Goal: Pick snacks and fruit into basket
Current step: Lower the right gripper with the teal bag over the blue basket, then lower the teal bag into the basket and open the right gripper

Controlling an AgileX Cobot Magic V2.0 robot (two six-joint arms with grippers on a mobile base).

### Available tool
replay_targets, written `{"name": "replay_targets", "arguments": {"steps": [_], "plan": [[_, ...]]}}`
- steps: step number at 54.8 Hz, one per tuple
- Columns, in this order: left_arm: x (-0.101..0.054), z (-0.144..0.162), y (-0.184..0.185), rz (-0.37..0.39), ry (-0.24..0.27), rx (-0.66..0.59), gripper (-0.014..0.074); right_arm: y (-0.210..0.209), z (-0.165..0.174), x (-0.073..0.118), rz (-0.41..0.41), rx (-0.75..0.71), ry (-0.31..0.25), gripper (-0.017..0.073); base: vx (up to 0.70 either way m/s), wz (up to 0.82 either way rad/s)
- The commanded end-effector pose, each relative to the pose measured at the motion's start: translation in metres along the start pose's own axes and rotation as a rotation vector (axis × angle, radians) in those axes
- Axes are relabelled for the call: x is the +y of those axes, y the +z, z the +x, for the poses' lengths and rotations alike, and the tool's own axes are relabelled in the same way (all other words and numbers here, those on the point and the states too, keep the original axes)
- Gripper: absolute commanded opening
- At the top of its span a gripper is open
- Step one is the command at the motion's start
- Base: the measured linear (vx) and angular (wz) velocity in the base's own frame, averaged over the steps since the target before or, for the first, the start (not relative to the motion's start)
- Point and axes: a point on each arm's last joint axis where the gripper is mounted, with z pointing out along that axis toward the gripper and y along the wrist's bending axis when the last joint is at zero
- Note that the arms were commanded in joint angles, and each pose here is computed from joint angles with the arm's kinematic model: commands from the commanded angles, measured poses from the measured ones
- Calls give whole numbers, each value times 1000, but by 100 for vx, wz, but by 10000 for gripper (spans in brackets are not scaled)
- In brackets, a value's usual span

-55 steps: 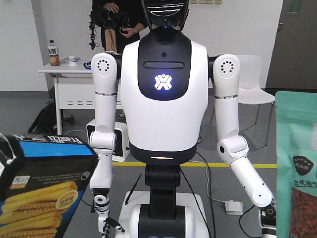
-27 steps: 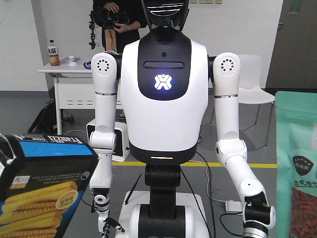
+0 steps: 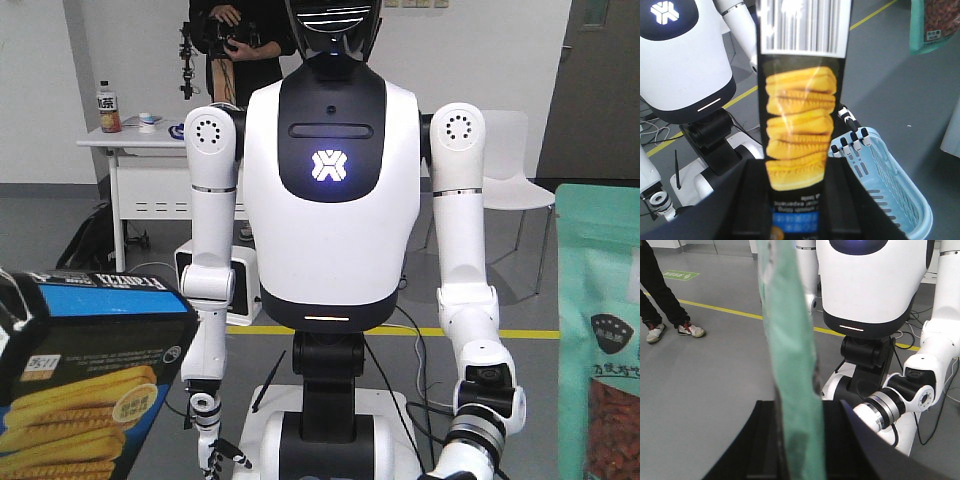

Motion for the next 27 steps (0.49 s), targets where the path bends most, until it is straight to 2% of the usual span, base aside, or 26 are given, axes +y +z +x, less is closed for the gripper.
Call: {"name": "replay_targets", "arguments": {"steps": [1, 18, 27], "plan": [[1, -18, -7, -6, -2, -129, -10, -6, -16, 2, 2, -117, -4, -7, 0, 0], [1, -18, -7, -5, -2, -128, -10, -6, -18, 1, 6, -139, -1, -7, 0, 0], [1, -18, -7, 1, -9, -128, -10, -6, -19, 4, -34, -148, 46, -7, 0, 0]]}}
